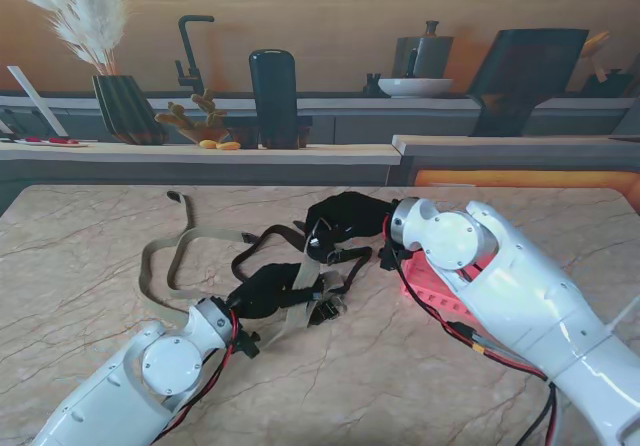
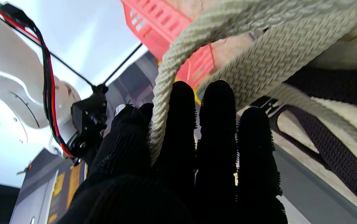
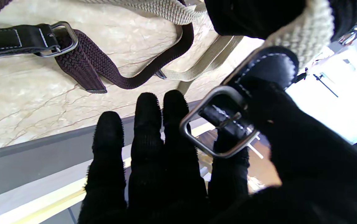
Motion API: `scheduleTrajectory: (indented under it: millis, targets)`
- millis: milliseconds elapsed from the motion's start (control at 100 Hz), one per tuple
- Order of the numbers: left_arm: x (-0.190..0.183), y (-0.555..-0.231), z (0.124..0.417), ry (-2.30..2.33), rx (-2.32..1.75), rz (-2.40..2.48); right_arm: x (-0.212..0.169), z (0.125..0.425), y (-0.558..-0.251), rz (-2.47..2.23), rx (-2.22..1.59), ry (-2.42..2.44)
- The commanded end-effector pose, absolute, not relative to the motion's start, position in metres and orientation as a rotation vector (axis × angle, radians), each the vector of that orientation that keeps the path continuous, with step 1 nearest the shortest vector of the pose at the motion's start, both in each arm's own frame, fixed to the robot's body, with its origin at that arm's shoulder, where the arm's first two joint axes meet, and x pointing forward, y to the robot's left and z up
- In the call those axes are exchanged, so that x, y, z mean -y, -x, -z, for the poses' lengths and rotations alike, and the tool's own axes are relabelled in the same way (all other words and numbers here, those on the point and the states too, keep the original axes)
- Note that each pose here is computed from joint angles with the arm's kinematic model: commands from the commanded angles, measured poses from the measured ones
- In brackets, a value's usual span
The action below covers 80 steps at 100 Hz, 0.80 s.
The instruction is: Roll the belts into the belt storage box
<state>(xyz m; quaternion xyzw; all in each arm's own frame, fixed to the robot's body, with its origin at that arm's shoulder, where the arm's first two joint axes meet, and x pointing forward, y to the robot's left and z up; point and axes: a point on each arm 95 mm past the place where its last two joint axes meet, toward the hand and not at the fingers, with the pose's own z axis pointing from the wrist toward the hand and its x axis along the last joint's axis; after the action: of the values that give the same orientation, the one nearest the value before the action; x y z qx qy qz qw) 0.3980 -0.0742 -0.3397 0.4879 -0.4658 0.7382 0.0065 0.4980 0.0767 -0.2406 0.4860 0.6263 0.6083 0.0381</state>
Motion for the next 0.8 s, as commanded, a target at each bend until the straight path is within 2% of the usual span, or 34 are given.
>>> scheduleTrajectory:
  millis: [0,200,430,790]
  targets:
    - [0.084,-0.393,0.342,-1.533,1.404,-2.321,-0.087,0.246,-0.496,-1.873,-1.901,-1.507]
    - [0.083,-0.395,0.344,-1.593,1.351,-2.331,-0.088,0.254,-0.494,-1.865,-1.714,-1.487]
    - [0.082,-0.395,0.343,-1.656,1.271,-2.316,-0.073,0.260,-0.482,-1.943,-1.509,-1.334]
    - [0.079,-0.394,0.340,-1.668,1.241,-2.343,-0.062,0.287,-0.454,-2.027,-1.467,-1.285]
